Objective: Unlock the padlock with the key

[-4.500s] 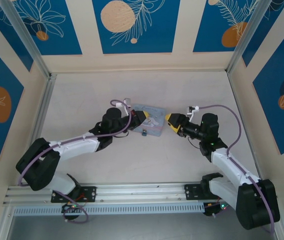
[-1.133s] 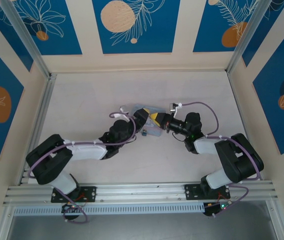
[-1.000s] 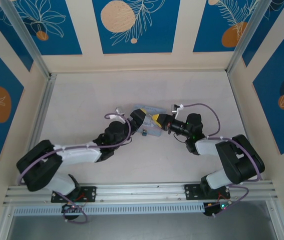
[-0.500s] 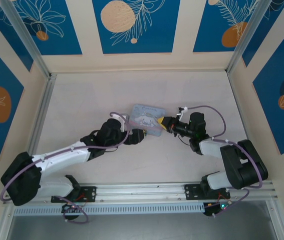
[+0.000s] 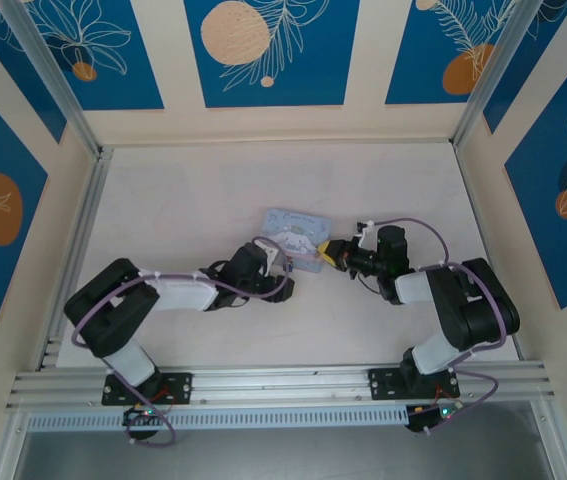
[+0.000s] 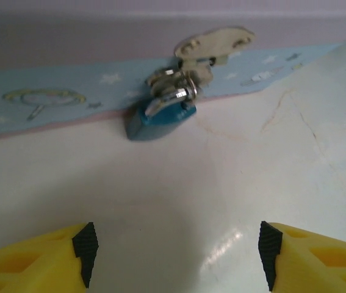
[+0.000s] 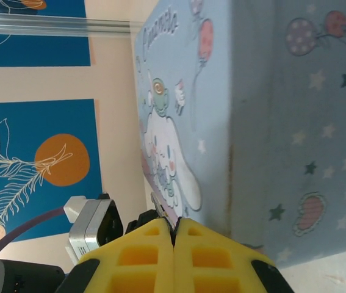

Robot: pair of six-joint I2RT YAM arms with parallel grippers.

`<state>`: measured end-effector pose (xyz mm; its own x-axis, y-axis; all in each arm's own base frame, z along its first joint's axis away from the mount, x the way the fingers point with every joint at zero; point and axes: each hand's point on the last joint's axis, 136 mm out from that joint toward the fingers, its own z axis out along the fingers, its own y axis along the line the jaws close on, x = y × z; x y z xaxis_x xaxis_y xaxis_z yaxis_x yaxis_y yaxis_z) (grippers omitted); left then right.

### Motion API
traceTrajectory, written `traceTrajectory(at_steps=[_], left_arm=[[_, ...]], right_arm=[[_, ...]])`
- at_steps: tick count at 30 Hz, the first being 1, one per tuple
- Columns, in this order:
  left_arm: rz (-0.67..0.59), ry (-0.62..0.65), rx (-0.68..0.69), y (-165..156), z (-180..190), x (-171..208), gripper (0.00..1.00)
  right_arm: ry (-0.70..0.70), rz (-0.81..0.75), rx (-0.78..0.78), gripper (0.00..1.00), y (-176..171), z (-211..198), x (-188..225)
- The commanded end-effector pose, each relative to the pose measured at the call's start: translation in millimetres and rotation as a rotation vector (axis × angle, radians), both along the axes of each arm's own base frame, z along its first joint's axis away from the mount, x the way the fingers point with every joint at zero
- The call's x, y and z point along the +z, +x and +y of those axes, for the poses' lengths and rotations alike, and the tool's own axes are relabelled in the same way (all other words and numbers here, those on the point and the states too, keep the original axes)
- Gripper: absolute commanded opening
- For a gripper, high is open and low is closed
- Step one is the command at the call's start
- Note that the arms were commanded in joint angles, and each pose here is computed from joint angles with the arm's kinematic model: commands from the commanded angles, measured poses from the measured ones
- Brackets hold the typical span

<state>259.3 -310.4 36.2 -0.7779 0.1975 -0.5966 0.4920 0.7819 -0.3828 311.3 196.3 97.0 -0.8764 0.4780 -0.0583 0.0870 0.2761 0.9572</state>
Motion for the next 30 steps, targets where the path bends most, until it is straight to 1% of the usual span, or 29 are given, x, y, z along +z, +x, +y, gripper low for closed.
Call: traceTrajectory(at_steps=[1,6,11,15,19,25,28,30], left_arm=[[-0.128,-0.034,0.012,27,-17,14,0.70],[-0.173,-0.004,0.065,45,-18,2,0.69],[-0.155,-0.052,0.014,52,-44,1,0.68],[-0.108,-0.163,-0.021,49,-66,9,0.62],[-0.078,-0.270,0.049,58,-70,18,0.58],[-0.005,-0.413,0.171,74,-63,11,0.54],[0.025,-0.480,0.218,78,-59,7,0.49],[0.033,-0.515,0.241,78,-55,8,0.49]], right_arm=[[0.018,-0.059,0.024,0.00,11,2,12],[0.037,-0.045,0.025,0.00,17,0,8],[0.046,-0.036,0.032,0.00,23,0,3],[0.055,-0.029,0.035,0.00,26,1,0],[0.053,-0.024,0.034,0.00,29,0,-4],[0.058,-0.012,0.030,0.00,30,-2,-8],[0.062,-0.012,0.029,0.00,30,-3,-8],[0.063,-0.012,0.027,0.00,31,-3,-7]])
